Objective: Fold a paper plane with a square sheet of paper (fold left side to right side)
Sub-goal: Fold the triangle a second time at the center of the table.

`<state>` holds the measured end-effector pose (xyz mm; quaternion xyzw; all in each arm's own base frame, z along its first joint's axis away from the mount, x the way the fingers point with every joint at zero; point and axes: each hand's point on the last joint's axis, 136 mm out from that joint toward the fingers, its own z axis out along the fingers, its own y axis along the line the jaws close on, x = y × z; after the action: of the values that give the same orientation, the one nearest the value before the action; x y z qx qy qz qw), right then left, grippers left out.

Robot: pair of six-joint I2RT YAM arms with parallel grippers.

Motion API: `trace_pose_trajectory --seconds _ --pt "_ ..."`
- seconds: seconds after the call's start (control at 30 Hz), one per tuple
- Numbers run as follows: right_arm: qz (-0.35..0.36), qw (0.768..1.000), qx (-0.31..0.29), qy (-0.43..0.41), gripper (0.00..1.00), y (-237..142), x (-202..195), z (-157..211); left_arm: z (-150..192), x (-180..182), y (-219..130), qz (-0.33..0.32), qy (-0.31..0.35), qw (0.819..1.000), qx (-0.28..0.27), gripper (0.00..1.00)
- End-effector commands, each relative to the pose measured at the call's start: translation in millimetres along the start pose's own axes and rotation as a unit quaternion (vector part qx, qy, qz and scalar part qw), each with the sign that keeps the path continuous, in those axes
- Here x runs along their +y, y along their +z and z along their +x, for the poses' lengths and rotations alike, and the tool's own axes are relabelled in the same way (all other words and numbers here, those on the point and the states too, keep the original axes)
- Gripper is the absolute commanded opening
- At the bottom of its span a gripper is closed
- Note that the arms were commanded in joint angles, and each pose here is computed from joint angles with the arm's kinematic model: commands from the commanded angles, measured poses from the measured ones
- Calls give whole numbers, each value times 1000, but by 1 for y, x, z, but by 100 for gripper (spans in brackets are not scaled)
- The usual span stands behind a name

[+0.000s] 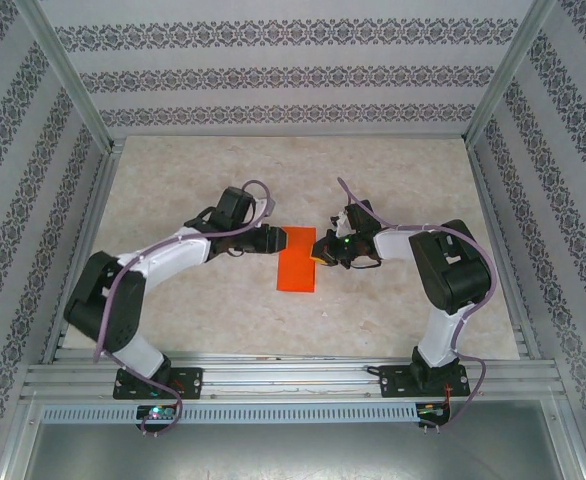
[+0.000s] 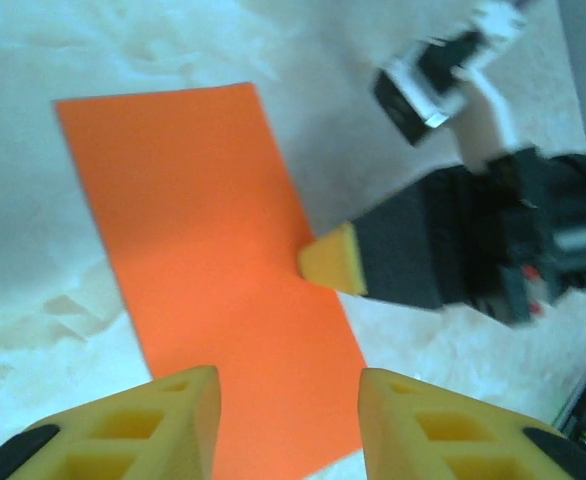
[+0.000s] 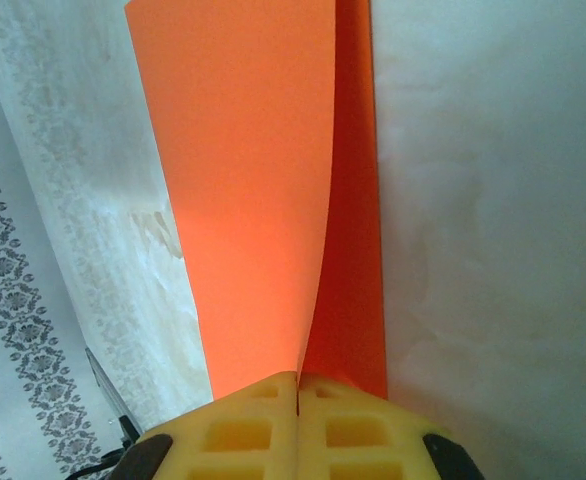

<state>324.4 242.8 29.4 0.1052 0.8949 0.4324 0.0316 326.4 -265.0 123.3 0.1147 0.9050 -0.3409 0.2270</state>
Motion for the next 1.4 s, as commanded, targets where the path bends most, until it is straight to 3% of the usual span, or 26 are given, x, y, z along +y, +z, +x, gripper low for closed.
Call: trace_pose_trajectory --seconds 0.0,0.2,0.33,0.63,0.9,1.1,1.37 --pt "-14 1000 3 8 0 -9 10 2 36 -19 -1 -11 114 993 36 47" --pt "-11 1000 -1 10 0 -11 10 0 78 -58 12 -47 259 962 78 59" --pt "-10 1000 -1 10 0 -10 10 -1 89 -64 27 -99 316 939 96 62" --pt "-9 1000 0 10 0 -9 9 -1 91 -53 58 -205 398 887 113 68" --pt "-8 1000 0 10 0 -9 7 -1 88 -43 73 -259 431 856 121 68" --pt "-6 1000 0 10 0 -9 6 -1 88 -39 73 -272 430 853 121 54" --pt "-8 1000 -2 5 1 -11 10 -4 86 -45 70 -260 418 863 114 20"
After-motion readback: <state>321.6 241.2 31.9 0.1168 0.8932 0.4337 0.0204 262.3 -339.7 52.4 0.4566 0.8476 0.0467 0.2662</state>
